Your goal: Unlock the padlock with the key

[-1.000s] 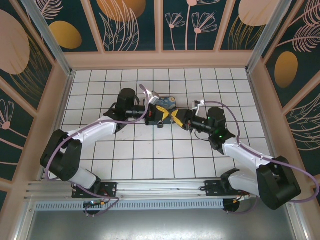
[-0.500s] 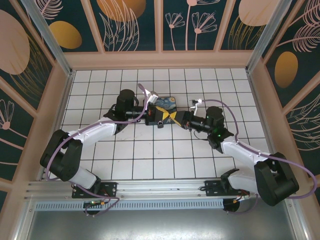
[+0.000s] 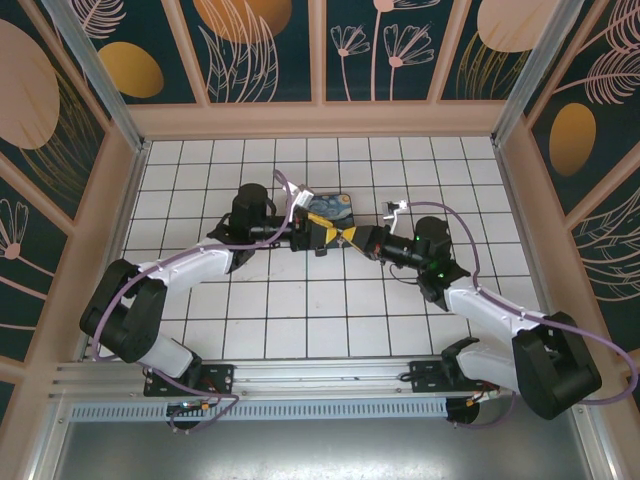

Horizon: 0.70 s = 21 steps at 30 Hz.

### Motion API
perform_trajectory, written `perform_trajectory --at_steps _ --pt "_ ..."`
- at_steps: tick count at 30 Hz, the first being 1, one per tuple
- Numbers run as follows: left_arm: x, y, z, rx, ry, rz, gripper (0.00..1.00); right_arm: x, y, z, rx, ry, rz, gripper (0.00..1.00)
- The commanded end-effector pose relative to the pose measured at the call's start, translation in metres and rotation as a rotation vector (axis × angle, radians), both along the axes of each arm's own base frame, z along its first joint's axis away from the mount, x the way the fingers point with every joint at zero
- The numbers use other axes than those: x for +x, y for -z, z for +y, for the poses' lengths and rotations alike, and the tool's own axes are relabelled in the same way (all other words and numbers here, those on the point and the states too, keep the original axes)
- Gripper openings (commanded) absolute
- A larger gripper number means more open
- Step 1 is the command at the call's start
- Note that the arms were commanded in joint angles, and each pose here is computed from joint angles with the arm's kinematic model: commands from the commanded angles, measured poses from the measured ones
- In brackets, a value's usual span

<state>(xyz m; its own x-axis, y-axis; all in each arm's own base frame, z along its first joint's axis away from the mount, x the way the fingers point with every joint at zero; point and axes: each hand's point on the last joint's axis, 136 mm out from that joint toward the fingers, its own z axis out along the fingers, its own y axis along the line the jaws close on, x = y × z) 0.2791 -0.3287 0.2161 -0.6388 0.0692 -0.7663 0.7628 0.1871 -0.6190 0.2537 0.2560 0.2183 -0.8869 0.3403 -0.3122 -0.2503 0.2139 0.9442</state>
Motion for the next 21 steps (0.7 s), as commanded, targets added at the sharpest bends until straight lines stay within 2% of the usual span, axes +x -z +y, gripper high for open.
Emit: perform_trajectory --at_steps 1,10,19,21 --pt "0.006 -0.017 0.009 -0.065 -0.044 0.001 0.49 -0.001 -0.001 -0.004 -0.016 0.018 -0.04 0.01" --pt "0.0 -0.02 0.002 -0.093 0.002 0.054 0.55 0.0 0.002 -0.001 -0.03 0.016 -0.037 0.0" --pt "-0.001 -0.009 -0.014 -0.051 0.026 0.065 0.49 0.0 -0.001 0.007 -0.032 -0.005 -0.043 0.0" --pt "-0.002 -0.01 -0.014 -0.052 0.029 0.062 0.43 0.0 0.0 0.008 -0.037 -0.01 -0.041 0.0"
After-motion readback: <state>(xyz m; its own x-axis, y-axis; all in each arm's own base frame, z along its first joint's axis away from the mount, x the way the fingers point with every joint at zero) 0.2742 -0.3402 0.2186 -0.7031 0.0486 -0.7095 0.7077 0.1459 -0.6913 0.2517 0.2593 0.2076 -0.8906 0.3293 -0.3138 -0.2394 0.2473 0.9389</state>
